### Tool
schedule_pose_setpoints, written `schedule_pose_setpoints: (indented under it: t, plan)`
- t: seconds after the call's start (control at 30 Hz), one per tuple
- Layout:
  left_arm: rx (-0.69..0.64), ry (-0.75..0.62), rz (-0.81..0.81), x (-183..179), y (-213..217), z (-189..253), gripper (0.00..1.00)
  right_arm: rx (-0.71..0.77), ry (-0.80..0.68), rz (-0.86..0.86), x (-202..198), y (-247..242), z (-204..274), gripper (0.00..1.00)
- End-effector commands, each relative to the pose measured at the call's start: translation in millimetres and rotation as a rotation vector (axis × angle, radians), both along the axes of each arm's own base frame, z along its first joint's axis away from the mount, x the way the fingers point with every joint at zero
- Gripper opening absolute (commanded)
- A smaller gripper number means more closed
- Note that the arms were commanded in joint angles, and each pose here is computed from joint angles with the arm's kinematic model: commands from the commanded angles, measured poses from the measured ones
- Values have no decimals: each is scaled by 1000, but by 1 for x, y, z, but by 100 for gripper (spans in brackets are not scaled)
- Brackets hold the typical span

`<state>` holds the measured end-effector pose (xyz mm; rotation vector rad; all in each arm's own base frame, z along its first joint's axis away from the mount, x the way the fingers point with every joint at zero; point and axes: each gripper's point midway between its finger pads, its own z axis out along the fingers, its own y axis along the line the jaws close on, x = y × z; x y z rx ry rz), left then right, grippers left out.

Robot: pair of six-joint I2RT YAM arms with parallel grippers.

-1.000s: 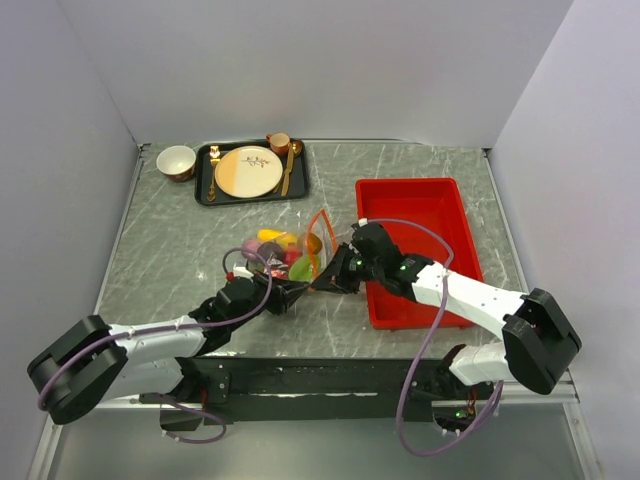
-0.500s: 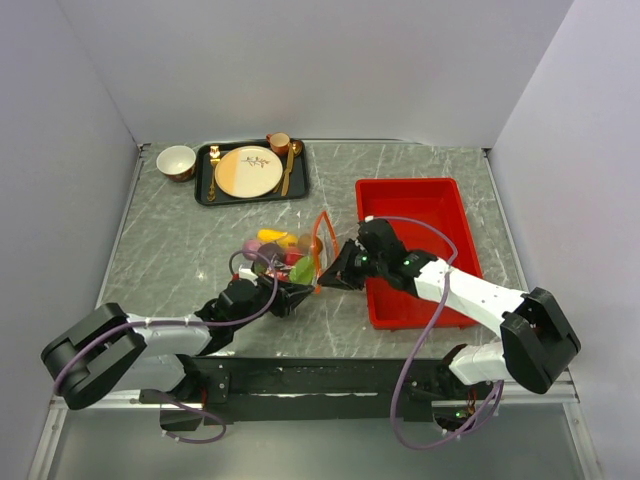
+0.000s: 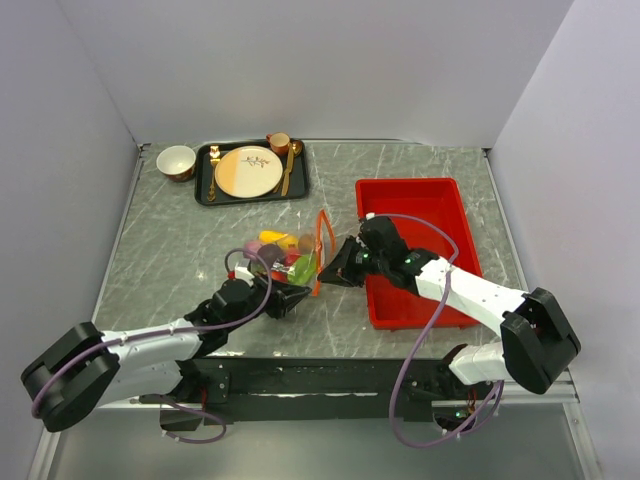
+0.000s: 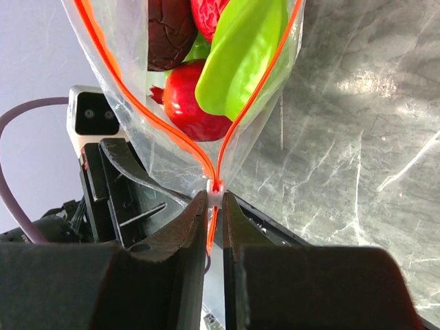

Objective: Place the food in the zip-top bag and seal the zipper
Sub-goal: Zip the zipper food storage bag at the center of the board.

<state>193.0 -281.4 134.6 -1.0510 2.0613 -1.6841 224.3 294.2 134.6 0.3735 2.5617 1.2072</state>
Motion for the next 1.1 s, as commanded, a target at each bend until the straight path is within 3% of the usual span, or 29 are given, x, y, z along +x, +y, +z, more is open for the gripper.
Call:
schedule_pose_setpoints:
  t: [0.0, 0.6, 1.07]
  plan:
    - [11, -15, -36, -9, 0, 0, 1, 3, -124, -85, 34, -8, 28, 8]
    - [149, -63, 40, -6, 27, 6, 1, -15, -152, -104, 54, -20, 35, 8]
    - [174, -82, 67, -5, 35, 13, 1, -18, -142, -95, 59, -22, 33, 8]
